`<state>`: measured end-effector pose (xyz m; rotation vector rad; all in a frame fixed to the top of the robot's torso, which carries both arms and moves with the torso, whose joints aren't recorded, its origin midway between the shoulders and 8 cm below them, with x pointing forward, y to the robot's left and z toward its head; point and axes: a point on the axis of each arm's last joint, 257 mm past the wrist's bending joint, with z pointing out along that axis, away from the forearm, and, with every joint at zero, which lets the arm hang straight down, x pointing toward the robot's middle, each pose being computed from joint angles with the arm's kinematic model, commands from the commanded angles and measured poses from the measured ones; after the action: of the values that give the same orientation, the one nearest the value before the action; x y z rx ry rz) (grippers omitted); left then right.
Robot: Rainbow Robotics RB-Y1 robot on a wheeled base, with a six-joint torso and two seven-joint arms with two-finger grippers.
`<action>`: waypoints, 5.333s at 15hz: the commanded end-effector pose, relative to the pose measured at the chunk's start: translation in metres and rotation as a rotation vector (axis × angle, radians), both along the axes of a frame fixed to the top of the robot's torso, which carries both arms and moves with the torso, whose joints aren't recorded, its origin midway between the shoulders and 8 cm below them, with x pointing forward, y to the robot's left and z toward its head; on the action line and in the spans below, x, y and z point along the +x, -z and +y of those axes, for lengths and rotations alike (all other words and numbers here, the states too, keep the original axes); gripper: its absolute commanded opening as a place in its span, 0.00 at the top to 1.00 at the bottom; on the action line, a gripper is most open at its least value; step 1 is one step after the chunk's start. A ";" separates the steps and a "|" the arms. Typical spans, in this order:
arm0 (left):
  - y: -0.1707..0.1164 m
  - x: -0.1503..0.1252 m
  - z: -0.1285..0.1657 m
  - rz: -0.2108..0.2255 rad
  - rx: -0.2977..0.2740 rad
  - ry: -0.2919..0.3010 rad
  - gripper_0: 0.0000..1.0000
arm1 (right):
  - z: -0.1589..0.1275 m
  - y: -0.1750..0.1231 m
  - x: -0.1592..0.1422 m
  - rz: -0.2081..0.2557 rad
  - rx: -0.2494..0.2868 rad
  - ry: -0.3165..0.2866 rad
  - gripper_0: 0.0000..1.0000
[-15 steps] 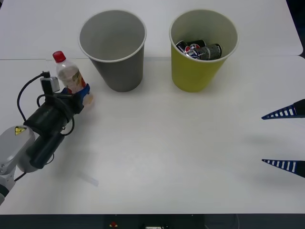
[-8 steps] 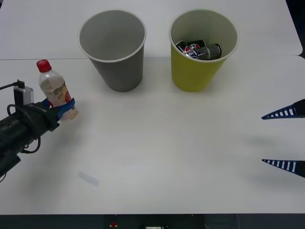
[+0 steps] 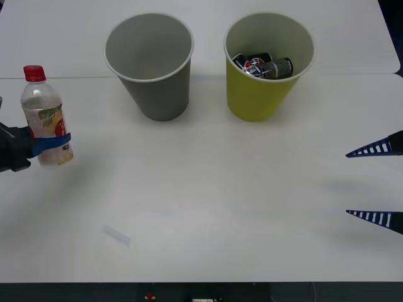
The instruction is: Put the can into the green bin and the plastic bottle into the gray bin
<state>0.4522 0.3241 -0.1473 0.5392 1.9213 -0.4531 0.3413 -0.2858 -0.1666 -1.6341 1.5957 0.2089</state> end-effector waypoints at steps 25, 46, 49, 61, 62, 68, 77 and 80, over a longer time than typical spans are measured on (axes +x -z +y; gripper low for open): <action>-0.178 0.103 -0.122 0.178 0.285 0.125 1.00 | 0.000 0.000 0.000 0.000 0.000 0.000 0.00; -0.175 0.129 -0.186 0.099 0.304 0.290 0.00 | 0.000 0.000 0.000 0.000 0.000 0.000 0.00; -0.168 0.115 -0.168 0.056 0.257 0.345 0.00 | 0.000 0.000 0.000 0.000 0.000 0.000 0.00; -0.113 0.039 -0.067 -0.192 0.320 0.555 0.00 | 0.000 0.000 0.000 0.000 0.000 0.000 0.00; -0.104 0.031 -0.060 -0.213 0.338 0.566 0.00 | 0.000 0.000 0.000 0.000 0.000 0.000 0.00; -0.047 -0.022 -0.035 -0.267 0.419 0.662 0.00 | 0.000 0.000 0.000 0.000 0.000 0.000 0.00; 0.009 -0.078 -0.001 -0.223 0.538 0.774 0.00 | 0.000 0.000 0.000 0.000 0.000 0.000 0.00; 0.012 -0.091 0.003 -0.213 0.551 0.800 0.00 | 0.000 0.000 0.000 0.000 0.000 0.000 0.00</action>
<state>0.3642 0.3260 -0.1597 1.6610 1.5525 -0.3336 0.3413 -0.2858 -0.1666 -1.6340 1.5958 0.2090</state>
